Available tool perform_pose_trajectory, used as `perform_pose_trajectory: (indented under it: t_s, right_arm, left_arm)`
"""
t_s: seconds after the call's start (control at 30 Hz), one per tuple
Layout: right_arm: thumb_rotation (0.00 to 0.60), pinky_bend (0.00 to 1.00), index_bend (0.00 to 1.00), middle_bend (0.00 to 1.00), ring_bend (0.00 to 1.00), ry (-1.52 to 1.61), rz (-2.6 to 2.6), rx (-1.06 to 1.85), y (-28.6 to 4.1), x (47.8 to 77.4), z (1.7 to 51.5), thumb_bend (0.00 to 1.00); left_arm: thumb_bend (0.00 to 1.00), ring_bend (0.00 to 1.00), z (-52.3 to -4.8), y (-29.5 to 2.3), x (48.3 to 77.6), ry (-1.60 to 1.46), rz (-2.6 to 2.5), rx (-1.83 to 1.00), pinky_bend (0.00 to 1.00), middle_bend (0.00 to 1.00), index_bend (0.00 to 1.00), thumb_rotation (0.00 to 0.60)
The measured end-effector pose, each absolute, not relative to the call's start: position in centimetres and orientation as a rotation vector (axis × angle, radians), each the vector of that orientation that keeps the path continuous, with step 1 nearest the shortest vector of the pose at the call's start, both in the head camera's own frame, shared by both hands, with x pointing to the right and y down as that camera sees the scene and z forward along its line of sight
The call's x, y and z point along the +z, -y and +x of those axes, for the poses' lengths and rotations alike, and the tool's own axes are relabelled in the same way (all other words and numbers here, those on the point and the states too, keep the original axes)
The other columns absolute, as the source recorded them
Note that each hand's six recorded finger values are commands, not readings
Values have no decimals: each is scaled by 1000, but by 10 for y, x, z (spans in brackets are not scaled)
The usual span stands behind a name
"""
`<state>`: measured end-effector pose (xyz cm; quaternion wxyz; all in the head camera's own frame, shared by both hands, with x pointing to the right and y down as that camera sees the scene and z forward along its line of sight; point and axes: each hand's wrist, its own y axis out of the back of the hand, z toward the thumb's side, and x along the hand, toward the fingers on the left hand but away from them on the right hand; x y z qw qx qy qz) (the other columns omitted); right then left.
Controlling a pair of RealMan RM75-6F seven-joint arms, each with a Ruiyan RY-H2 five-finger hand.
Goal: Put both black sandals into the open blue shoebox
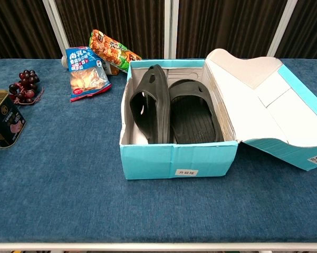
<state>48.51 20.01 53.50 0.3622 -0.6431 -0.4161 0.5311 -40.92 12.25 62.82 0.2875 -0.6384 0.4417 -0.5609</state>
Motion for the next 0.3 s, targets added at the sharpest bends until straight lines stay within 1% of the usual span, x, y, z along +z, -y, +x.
perform_pose_trajectory:
  t_s: [0.07,0.17,0.3]
  right_arm:
    - [600,0,0,53,0,1075,-1660,1349,-199,534,482,69]
    - [600,0,0,55,0,1082,-1671,1340,-202,535,478,69]
    - [600,0,0,58,0,1095,-1690,1333,-208,537,472,68]
  left_arm:
    - [249,0,-431,-145,620,-1218,-1638,-1547,137,183,254,600]
    - [245,0,-447,-175,607,-1253,-1570,-1573,135,184,254,600]
    - [245,0,-445,-204,595,-1250,-1543,-1545,127,183,254,600]
